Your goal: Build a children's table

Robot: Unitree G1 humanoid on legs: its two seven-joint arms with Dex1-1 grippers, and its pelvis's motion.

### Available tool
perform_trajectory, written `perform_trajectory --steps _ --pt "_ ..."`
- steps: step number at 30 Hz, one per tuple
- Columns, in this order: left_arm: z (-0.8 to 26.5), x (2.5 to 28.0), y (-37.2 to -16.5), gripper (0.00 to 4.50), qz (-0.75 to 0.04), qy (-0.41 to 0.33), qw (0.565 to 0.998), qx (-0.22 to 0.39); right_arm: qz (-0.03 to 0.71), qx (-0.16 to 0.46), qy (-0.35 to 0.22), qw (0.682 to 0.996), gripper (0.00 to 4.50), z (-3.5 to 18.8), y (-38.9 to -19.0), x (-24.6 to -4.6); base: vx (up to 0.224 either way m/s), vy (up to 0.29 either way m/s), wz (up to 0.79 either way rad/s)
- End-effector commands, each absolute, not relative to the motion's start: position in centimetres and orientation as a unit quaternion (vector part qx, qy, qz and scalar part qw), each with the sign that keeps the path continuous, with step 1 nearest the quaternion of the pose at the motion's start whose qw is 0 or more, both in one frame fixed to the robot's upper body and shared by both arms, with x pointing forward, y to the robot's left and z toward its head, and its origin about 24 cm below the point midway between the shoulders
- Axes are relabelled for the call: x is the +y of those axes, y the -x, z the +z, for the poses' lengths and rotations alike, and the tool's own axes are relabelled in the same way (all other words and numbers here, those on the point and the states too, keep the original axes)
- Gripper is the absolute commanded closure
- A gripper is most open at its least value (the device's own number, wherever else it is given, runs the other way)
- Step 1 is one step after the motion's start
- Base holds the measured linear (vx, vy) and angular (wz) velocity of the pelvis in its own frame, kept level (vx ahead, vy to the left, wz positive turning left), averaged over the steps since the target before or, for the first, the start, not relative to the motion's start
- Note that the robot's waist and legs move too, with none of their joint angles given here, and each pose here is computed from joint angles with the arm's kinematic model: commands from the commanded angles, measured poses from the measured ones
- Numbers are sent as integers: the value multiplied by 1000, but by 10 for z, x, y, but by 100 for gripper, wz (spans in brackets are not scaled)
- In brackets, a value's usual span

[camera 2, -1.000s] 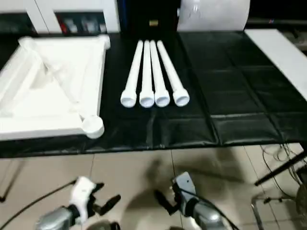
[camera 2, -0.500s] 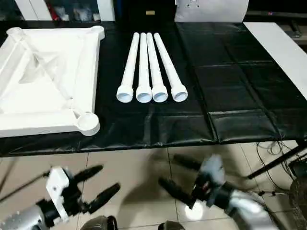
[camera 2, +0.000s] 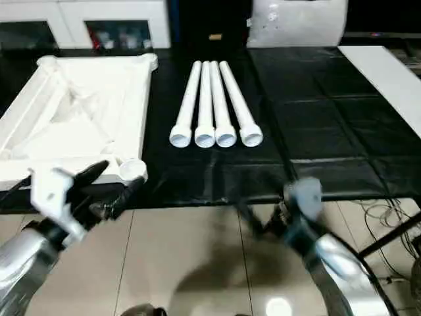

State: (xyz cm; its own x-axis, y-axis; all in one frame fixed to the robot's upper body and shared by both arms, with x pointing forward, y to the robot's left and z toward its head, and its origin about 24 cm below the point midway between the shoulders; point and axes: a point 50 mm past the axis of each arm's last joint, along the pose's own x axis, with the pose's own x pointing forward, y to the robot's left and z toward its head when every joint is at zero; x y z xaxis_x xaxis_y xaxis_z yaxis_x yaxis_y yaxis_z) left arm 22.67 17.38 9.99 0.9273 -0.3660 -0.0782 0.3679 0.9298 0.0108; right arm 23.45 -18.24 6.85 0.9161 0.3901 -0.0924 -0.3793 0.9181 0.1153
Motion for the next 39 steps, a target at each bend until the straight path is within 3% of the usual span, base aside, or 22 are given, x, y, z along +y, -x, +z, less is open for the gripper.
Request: perform_trajectory --steps 1,6,8,10,17,21,25,33,39 --pt "94 180 -239 8 -158 -38 985 49 151 47 -49 986 0 69 -244 -181 0 0 0" --pt "81 190 -257 8 -93 -11 994 62 75 68 -16 995 0 56 -256 -165 0 0 0" --pt "75 191 -254 8 -90 -11 994 65 70 79 -17 994 0 51 -258 -158 0 0 0" --pt "67 188 -246 8 -110 -57 989 87 80 82 -18 993 0 47 -260 -152 0 0 0" --pt "75 178 -247 8 -117 -55 989 76 103 44 -33 993 0 56 -257 -156 -4 10 0" --pt "73 170 -250 8 -120 -53 989 73 66 42 4 997 0 60 -258 -165 -27 100 4" --pt "75 165 -250 8 -122 -53 989 68 107 55 -84 989 0 65 -259 -152 -32 128 4" --pt "72 183 -249 8 -82 -69 991 79 125 82 -84 985 0 53 -259 -138 -54 120 -3" --pt "76 177 -258 8 -97 -72 990 69 134 69 -89 985 0 58 -268 -139 -81 56 7"
